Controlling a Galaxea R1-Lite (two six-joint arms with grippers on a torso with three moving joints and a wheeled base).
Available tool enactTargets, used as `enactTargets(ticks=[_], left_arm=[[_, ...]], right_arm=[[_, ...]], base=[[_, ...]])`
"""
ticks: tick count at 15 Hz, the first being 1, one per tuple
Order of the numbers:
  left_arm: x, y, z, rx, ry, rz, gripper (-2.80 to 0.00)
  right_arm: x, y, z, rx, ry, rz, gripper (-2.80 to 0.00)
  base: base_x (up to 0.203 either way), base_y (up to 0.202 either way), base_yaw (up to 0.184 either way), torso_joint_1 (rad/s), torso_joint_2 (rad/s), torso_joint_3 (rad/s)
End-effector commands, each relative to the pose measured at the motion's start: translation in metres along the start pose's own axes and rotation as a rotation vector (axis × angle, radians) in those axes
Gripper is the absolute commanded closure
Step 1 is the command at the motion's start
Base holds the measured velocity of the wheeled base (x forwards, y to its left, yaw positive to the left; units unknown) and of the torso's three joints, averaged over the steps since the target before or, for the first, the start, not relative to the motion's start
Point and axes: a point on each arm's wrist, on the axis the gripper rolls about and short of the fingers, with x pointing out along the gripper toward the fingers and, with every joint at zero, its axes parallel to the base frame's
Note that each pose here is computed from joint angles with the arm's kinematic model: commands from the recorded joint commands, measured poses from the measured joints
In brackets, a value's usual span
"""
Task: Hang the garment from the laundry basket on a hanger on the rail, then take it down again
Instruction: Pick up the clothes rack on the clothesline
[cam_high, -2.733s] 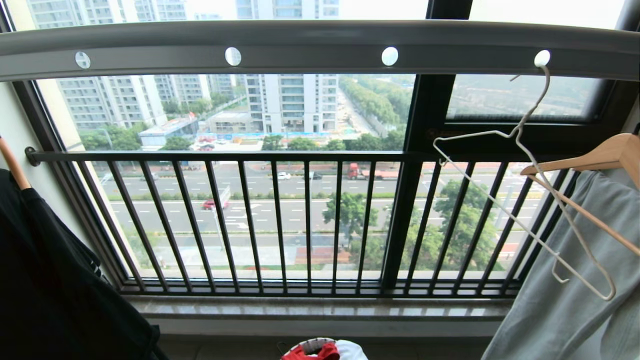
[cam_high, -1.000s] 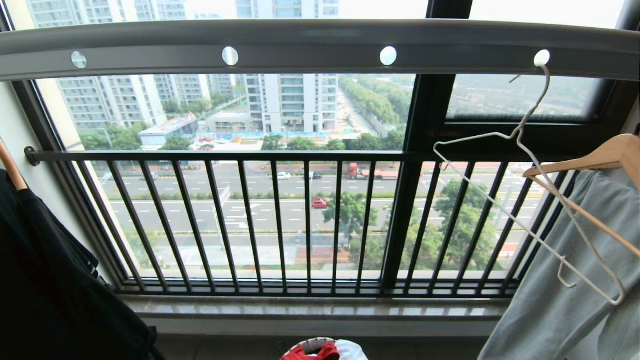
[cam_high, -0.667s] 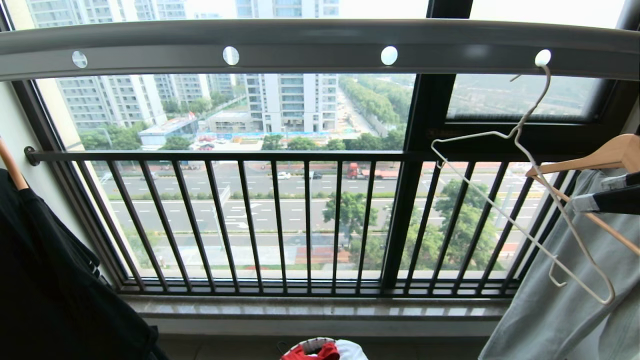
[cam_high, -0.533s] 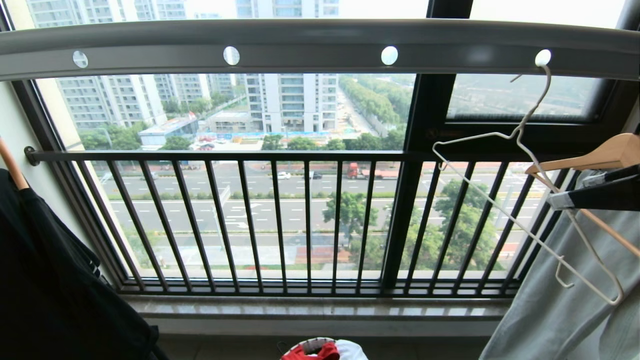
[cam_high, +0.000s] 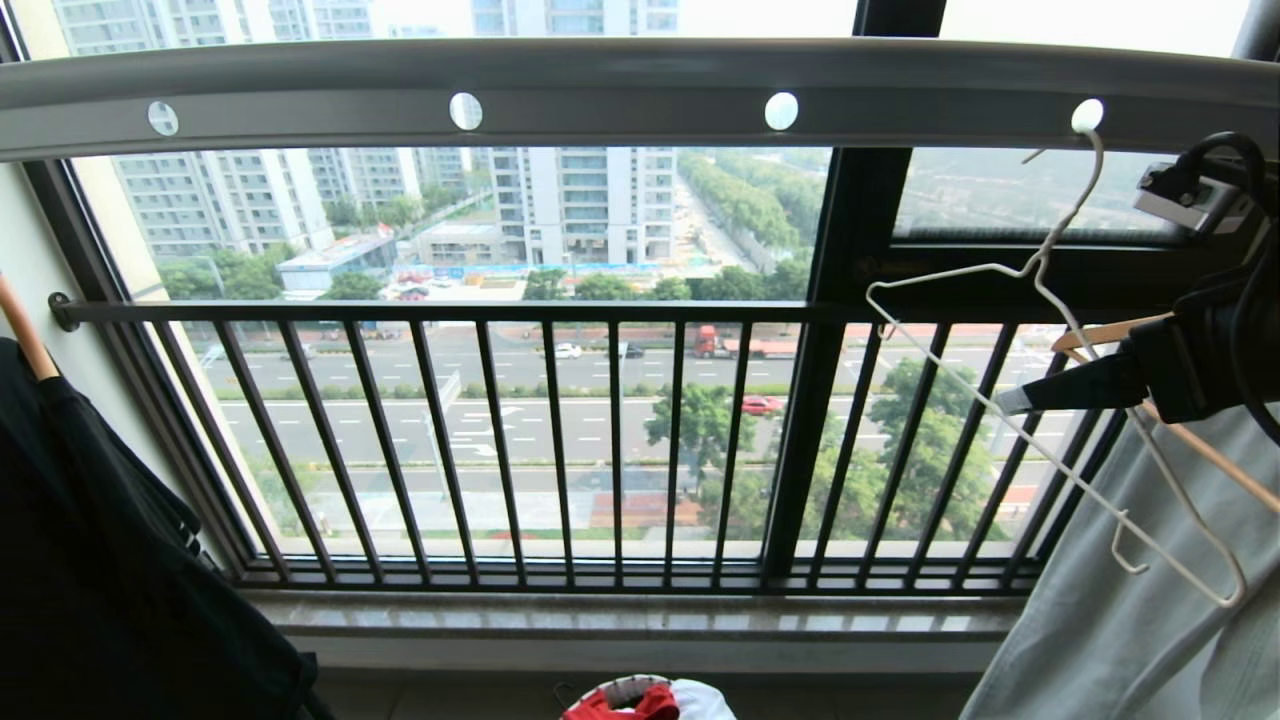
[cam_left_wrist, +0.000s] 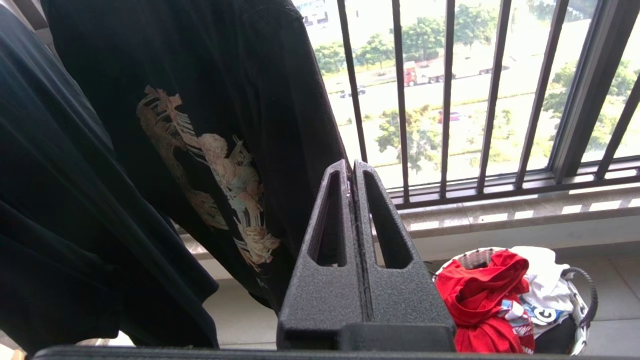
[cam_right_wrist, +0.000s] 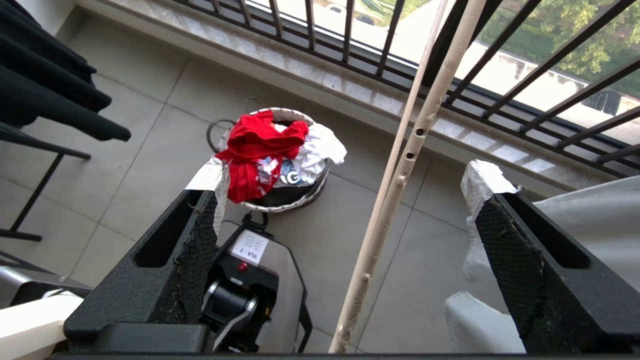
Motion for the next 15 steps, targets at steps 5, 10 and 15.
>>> enactTargets(ticks=[5, 10, 15], left_arm=[[0.0, 0.0, 0.0, 0.001, 0.0, 0.001, 0.0], [0.0, 0.0, 0.0, 0.001, 0.001, 0.0, 0.0], [0.0, 0.0, 0.0, 0.001, -0.001, 0.0, 0.0]], right_arm=[[0.025, -0.009, -0.001, 0.077, -0.002, -0.047, -2.8], [0.031, -0.011, -0.005, 0.116, -0.035, -0.098, -2.8], [0.033, -0.011, -0.008, 0.104, -0.064, -0.128, 0.0]], base=[[0.0, 0.0, 0.0, 0.0, 0.0, 0.0], [0.0, 0.0, 0.0, 0.0, 0.0, 0.0], [0.0, 0.0, 0.0, 0.0, 0.0, 0.0]])
